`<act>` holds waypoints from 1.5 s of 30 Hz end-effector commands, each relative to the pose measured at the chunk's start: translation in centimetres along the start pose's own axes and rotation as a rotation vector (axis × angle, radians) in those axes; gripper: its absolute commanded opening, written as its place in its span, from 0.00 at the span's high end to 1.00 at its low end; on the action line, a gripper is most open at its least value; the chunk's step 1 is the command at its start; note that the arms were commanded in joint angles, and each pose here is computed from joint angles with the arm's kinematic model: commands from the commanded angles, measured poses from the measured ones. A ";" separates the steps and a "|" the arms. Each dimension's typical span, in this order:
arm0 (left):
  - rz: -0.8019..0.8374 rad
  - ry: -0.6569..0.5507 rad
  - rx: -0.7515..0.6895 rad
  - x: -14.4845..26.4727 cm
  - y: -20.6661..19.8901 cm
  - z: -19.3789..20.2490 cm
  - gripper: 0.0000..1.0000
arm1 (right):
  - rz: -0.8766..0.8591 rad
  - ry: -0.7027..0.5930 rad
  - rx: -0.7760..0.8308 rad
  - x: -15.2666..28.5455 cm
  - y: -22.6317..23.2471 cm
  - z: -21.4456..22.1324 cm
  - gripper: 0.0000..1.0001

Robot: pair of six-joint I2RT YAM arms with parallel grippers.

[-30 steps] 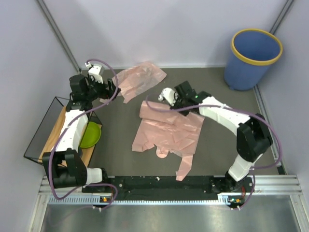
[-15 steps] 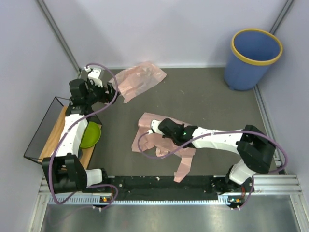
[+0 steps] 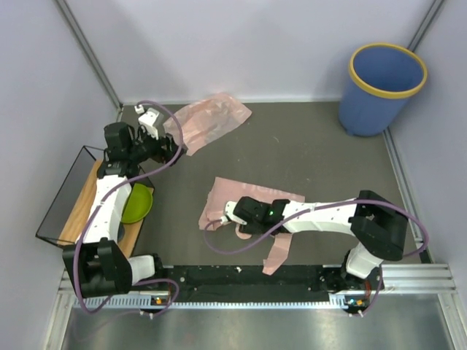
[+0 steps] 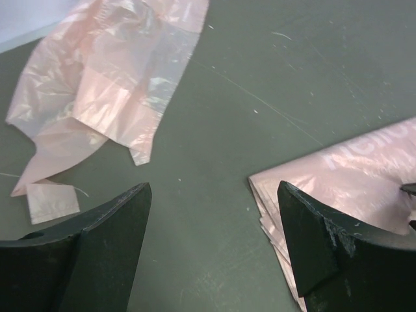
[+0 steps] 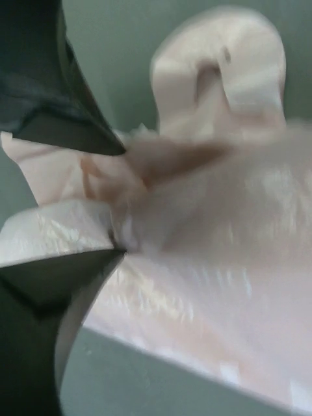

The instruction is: Put the trash bags into the trash bin

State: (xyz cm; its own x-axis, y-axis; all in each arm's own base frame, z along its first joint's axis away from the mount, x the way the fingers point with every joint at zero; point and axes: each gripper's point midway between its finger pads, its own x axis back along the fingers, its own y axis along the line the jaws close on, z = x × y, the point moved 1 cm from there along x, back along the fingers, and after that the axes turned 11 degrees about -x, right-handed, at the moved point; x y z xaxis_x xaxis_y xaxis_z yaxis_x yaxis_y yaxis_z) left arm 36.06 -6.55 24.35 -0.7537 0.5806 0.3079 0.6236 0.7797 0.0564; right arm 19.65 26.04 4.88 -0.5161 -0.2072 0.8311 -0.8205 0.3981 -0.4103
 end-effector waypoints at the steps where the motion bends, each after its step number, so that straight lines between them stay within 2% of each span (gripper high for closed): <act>1: 0.147 -0.013 -0.072 0.9 -2.7 -0.9 0.15 | -0.318 -0.105 -0.080 4.8 4.0 -3.3 0.22; 2: 0.173 -0.003 -0.070 0.9 -3.2 -0.6 0.15 | -0.427 -0.120 -0.082 6.2 5.1 -3.5 0.17; 4: 0.228 0.025 -0.075 0.8 -4.1 0.1 0.15 | -0.491 -0.223 -0.143 9.2 3.7 -5.2 0.08; 5: 0.244 0.033 -0.078 0.8 -4.4 0.4 0.15 | -0.583 -0.241 -0.152 10.6 3.9 -5.2 0.08; 7: 0.291 0.058 -0.104 0.5 -5.4 0.9 0.16 | -0.585 -0.282 -0.245 11.1 0.2 -5.5 0.07; 9: 0.317 0.072 -0.159 0.2 -6.0 1.4 0.16 | -0.597 -0.297 -0.282 10.6 -2.0 -5.2 0.07; 10: 0.342 0.075 -0.184 -0.1 -6.7 1.4 0.16 | -0.552 -0.278 -0.356 9.3 -4.8 -4.2 0.07; 14: 0.472 0.082 -0.252 -0.5 -9.9 2.6 0.15 | -0.562 -0.167 -0.464 5.2 -7.7 -1.7 0.07; 18: 0.577 0.112 -0.599 -0.9 -13.9 4.9 0.11 | -0.611 -0.149 -0.593 3.1 -9.8 -1.6 0.09; 19: 0.616 0.098 -0.661 -0.7 -16.0 5.5 0.11 | -0.622 -0.141 -0.620 2.7 -10.2 -1.6 0.12; 21: 0.606 0.060 -0.761 -1.5 -17.3 5.4 0.07 | -0.635 -0.120 -0.644 1.3 -10.6 -1.6 0.14; 24: 0.696 0.021 -0.919 -2.3 -21.5 5.5 0.07 | -0.667 -0.107 -0.649 0.2 -10.6 -2.2 0.16; 26: 0.759 0.035 -0.952 -2.9 -22.9 6.3 0.07 | -0.713 -0.083 -0.658 -1.0 -9.8 -2.1 0.15; 30: 0.905 0.026 -1.042 -3.0 -26.6 9.1 0.20 | -0.768 -0.055 -0.663 -2.6 -9.1 -2.1 0.12; 31: 0.914 0.014 -1.068 -3.2 -27.1 9.5 0.29 | -0.786 -0.039 -0.666 -3.3 -8.7 -1.9 0.11; 34: 0.960 0.014 -1.143 -3.3 -28.7 11.7 0.40 | -0.837 -0.025 -0.657 -3.5 -8.1 -1.9 0.08; 35: 0.921 0.007 -1.175 -4.0 -28.6 11.6 0.43 | -0.857 -0.018 -0.655 -3.9 -7.9 -1.9 0.08; 40: 0.837 0.067 -1.218 -5.7 -28.5 14.4 0.40 | -0.998 0.049 -0.654 -3.5 -6.0 -1.1 0.11; 41: 0.802 0.054 -1.232 -6.4 -28.3 14.2 0.46 | -1.040 0.042 -0.656 -3.4 -5.5 -1.4 0.12; 45: 0.740 0.137 -1.279 -7.4 -26.7 16.8 0.60 | -1.144 0.052 -0.689 -2.8 -4.3 -1.7 0.18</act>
State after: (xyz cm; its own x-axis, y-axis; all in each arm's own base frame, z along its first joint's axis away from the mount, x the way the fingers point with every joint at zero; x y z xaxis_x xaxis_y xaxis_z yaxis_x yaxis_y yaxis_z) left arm 18.63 -27.38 4.94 -0.0676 0.6633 0.7453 0.7096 -0.4932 0.5032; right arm 27.21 25.87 5.18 0.2759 -0.6725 0.6868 -0.5628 0.4662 0.6826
